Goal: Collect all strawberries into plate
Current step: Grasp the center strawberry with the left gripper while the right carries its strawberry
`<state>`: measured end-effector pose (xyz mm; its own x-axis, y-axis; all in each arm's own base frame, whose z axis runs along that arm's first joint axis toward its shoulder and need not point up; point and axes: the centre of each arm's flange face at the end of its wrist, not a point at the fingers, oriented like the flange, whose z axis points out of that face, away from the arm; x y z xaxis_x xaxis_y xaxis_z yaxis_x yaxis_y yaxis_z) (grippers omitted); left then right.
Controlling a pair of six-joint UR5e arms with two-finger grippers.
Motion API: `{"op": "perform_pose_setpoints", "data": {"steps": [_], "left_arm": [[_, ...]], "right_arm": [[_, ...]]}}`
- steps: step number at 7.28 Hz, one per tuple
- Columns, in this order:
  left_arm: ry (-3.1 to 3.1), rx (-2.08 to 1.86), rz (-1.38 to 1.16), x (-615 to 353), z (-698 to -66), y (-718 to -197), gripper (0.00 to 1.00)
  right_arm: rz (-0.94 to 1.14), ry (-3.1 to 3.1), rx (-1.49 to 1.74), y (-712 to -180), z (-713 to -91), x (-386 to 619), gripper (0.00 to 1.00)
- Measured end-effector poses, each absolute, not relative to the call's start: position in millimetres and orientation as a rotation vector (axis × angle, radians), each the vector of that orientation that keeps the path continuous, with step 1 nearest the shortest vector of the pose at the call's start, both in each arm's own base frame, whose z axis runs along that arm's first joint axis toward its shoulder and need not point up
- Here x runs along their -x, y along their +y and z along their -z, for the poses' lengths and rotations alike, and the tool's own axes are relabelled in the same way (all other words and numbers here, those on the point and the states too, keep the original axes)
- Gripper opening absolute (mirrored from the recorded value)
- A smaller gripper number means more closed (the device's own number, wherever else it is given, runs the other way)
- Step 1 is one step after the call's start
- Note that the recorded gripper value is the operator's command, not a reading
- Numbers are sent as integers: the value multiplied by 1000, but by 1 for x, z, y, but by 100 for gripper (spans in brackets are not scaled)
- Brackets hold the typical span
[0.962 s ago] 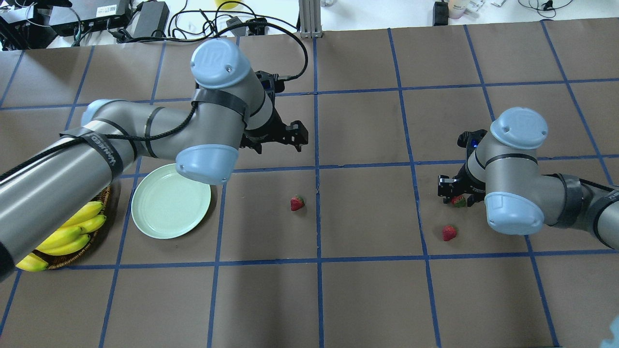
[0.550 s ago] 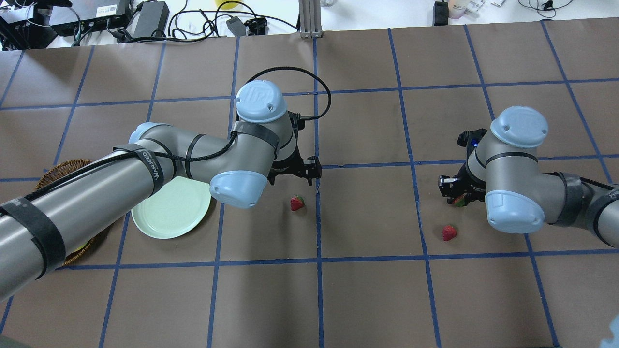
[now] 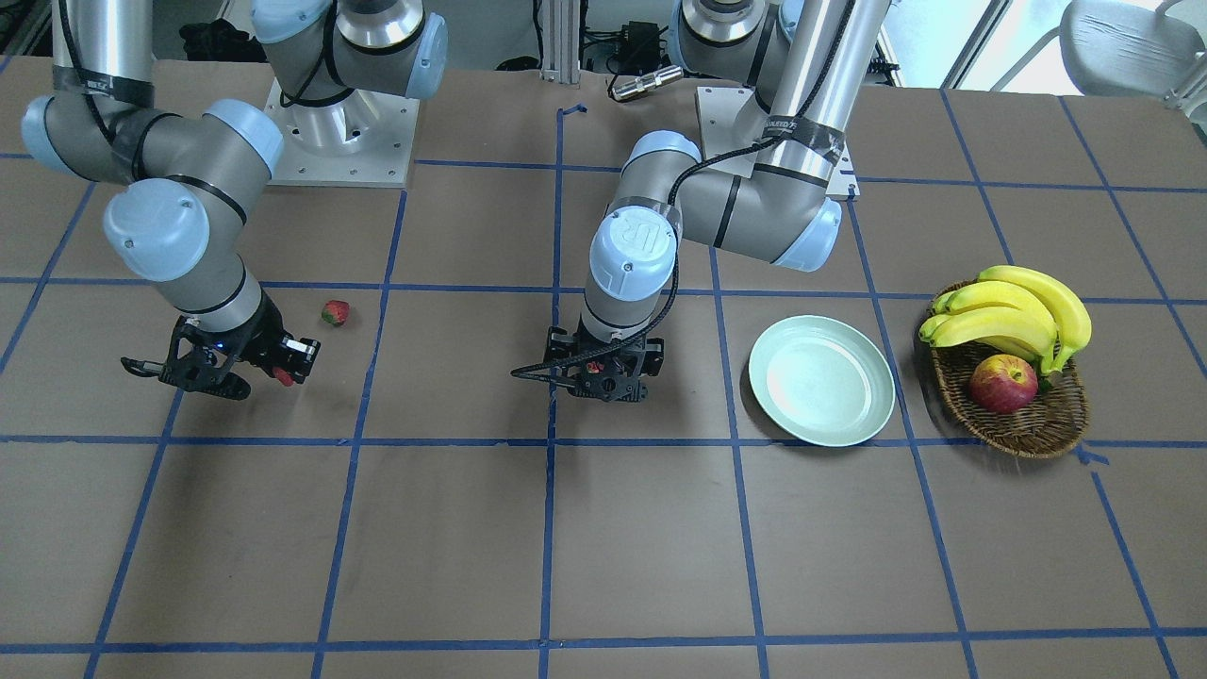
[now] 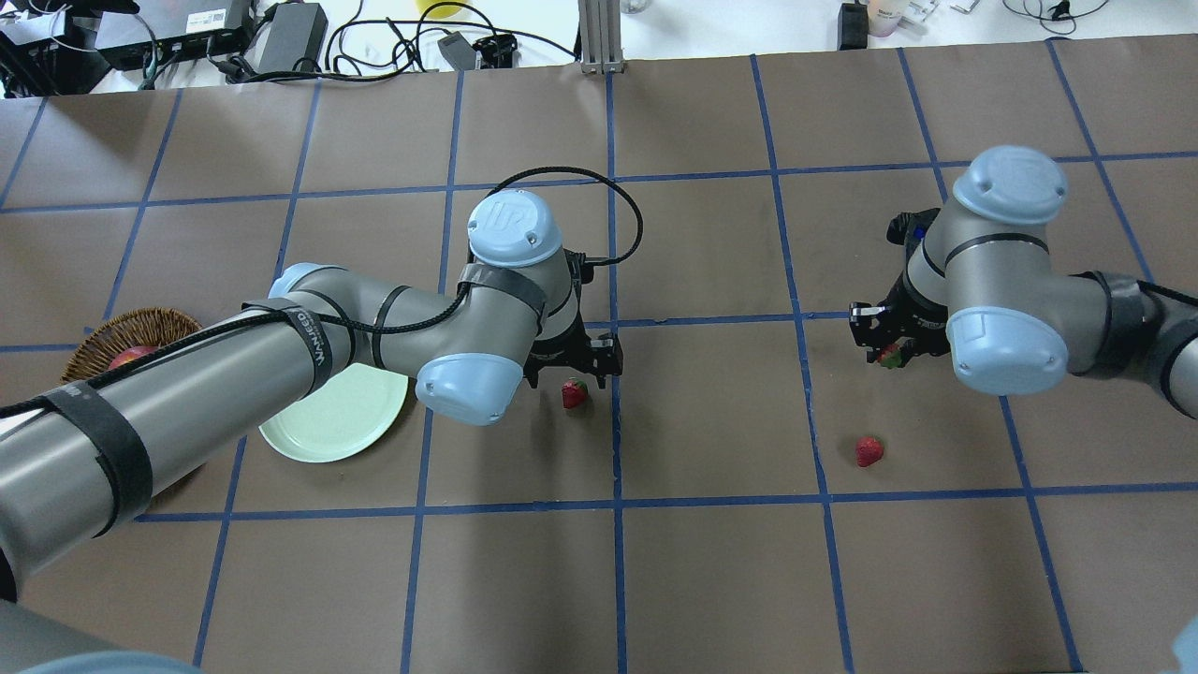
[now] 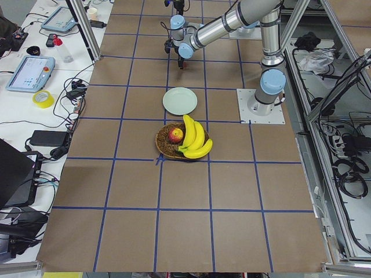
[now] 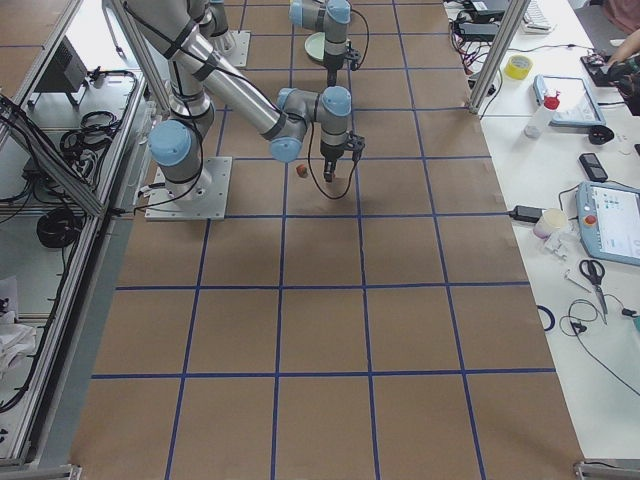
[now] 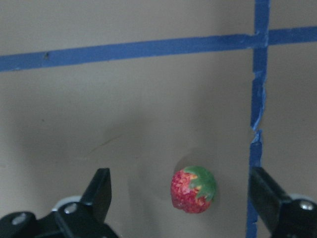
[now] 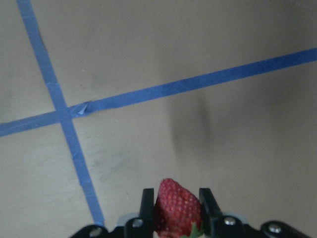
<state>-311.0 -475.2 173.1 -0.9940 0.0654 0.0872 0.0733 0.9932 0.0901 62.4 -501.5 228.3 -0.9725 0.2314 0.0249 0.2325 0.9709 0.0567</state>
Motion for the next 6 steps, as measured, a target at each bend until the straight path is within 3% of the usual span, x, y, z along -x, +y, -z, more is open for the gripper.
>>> {"op": "perform_pose_setpoints", "data": {"steps": [1,2,3,6], "left_arm": [[-3050,109,158,311,-170,-472,50],[-3052,118,167,309,-167,-468,22],[-3050,130,166,309,-167,-467,3],[-3042,183,146,308,-172,-467,0]], "right_arm": [[87,-3091,414,-503,-236,-93,29],[79,-3080,467,-501,-238,-123,29],[73,-3078,519,-501,-237,-150,29],[82,-3121,668,-503,-238,-212,29]]}}
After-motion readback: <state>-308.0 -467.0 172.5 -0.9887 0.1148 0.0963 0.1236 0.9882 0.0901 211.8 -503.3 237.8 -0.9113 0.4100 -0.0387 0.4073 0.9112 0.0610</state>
